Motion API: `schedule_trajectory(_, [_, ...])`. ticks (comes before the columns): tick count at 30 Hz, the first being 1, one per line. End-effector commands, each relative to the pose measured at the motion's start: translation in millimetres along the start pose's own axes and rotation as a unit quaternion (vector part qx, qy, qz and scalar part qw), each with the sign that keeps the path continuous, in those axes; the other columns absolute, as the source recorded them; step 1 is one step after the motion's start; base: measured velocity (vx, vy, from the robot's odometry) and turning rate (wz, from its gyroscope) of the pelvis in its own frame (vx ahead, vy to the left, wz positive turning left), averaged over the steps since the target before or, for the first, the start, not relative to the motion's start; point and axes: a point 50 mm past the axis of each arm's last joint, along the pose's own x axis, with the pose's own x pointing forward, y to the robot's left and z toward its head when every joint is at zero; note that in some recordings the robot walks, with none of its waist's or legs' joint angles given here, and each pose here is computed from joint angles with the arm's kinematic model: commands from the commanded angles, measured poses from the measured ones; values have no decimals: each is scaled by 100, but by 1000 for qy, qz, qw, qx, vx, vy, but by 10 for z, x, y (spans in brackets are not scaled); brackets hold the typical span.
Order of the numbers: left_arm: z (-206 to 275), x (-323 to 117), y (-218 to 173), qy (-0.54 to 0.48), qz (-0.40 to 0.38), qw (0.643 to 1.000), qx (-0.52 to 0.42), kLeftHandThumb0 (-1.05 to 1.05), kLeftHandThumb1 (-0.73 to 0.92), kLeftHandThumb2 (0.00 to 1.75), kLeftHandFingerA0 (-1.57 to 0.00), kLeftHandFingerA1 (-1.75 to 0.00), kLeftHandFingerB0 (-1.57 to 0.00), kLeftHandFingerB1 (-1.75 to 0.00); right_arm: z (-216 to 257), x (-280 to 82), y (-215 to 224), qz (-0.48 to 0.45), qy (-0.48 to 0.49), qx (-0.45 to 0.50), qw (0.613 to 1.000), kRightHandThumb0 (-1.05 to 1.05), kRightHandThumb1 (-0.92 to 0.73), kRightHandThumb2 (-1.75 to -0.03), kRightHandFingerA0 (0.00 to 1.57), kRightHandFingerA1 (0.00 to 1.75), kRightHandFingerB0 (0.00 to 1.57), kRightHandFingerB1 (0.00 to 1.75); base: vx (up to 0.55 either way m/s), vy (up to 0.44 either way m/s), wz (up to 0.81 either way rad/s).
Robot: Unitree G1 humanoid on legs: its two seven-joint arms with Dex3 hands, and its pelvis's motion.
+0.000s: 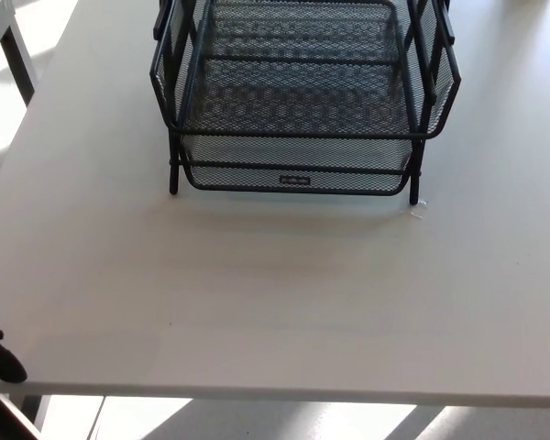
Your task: The robot uses its right hand to grab the drawer kept on the middle of the desk and pull it out towards the robot
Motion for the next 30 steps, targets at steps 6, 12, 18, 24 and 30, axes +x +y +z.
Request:
schedule_trajectory(6, [-7, -2, -13, 2, 1, 1000, 8, -29, 56, 57, -79, -84, -79, -54, -85, -16, 145, 113, 34, 3, 993, -62, -66, -59, 22, 51, 22, 28, 0, 0, 0])
schedule_trajectory(12, [-1, -1, -18, 1, 5, 1000, 5, -29, 55, 57, -80, -87, -80, -56, -36, 32, 236, 192, 18, -55, 980, -72, -56, -87, 23, 55, 9, 39, 0, 0, 0])
schedule_trajectory(18, [-9, -20, -44, 9, 0, 1000, 3, -29, 56, 57, -77, -84, -78, -54, 39, 78, 219, 229, -1, -64, 971, -71, -58, -88, 29, 58, 9, 39, 0, 0, 0])
schedule_trajectory(24, [-12, -31, -62, 9, 5, 1000, 2, -28, 55, 57, -80, -84, -80, -54, 66, 100, 179, 228, -18, -67, 971, -35, -45, -101, 75, 90, 0, 47, 0, 0, 0])
schedule_trajectory(30, [-13, -30, -61, 13, 2, 1000, -7, -29, 56, 57, -78, -84, -79, -54, 75, 102, 177, 231, -19, -68, 970, -64, -71, -62, 58, 78, 17, 27, 0, 0, 0])
